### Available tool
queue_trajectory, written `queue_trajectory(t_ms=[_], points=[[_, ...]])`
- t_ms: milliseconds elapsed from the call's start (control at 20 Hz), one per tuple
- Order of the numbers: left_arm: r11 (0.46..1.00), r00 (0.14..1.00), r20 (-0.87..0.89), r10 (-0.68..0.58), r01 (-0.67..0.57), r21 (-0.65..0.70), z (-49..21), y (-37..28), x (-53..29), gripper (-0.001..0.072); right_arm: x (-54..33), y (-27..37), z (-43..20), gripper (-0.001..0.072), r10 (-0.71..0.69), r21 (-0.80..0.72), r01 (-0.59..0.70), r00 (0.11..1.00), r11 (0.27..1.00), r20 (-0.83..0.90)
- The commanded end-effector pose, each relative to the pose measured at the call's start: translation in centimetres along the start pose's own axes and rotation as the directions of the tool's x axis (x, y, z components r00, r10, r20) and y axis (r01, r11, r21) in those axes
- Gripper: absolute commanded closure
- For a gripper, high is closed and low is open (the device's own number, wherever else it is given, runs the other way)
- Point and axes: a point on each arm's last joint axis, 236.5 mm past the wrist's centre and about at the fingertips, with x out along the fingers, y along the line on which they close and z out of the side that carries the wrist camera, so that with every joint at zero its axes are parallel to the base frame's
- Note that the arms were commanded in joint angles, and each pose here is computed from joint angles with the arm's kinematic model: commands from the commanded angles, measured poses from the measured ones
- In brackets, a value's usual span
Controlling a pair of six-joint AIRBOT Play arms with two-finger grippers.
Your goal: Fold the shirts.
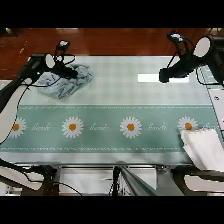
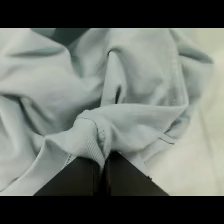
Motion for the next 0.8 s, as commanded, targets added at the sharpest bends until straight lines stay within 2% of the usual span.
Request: queue_trajectory(t_ms=[0,150,250,400,600,750], points=[[0.999,0.995,0.101,0.009,-0.012,0.032,5.1,0.3,-6.0,0.0679,0.0,-0.5,-0.6,0.0105,-0.023,-0.008,0.022,0.999,1.000,-0.026],[0.997,0.930,0.368,0.029,-0.051,0.051,12.9,-0.1,-18.4,0.0679,-0.3,-2.7,-2.7,0.0105,-0.112,-0.041,0.108,0.987,0.993,-0.113],[0.995,0.842,0.539,0.028,-0.076,0.066,16.2,-1.3,-27.8,0.0679,-0.9,-4.4,-4.8,0.0105,-0.187,-0.068,0.177,0.961,0.982,-0.204],[0.991,0.690,0.724,0.000,-0.095,0.091,17.4,-3.9,-40.5,0.0678,-1.9,-6.1,-7.1,0.0105,-0.252,-0.072,0.241,0.921,0.968,-0.298],[0.988,0.552,0.833,-0.046,-0.096,0.118,15.2,-6.3,-50.5,0.0679,-2.8,-6.5,-9.1,0.0105,-0.265,-0.074,0.256,0.884,0.964,-0.385],[0.988,0.527,0.848,-0.050,-0.097,0.119,14.4,-6.5,-52.5,0.0678,-3.4,-6.5,-9.9,0.0105,-0.267,-0.074,0.261,0.870,0.963,-0.415]])
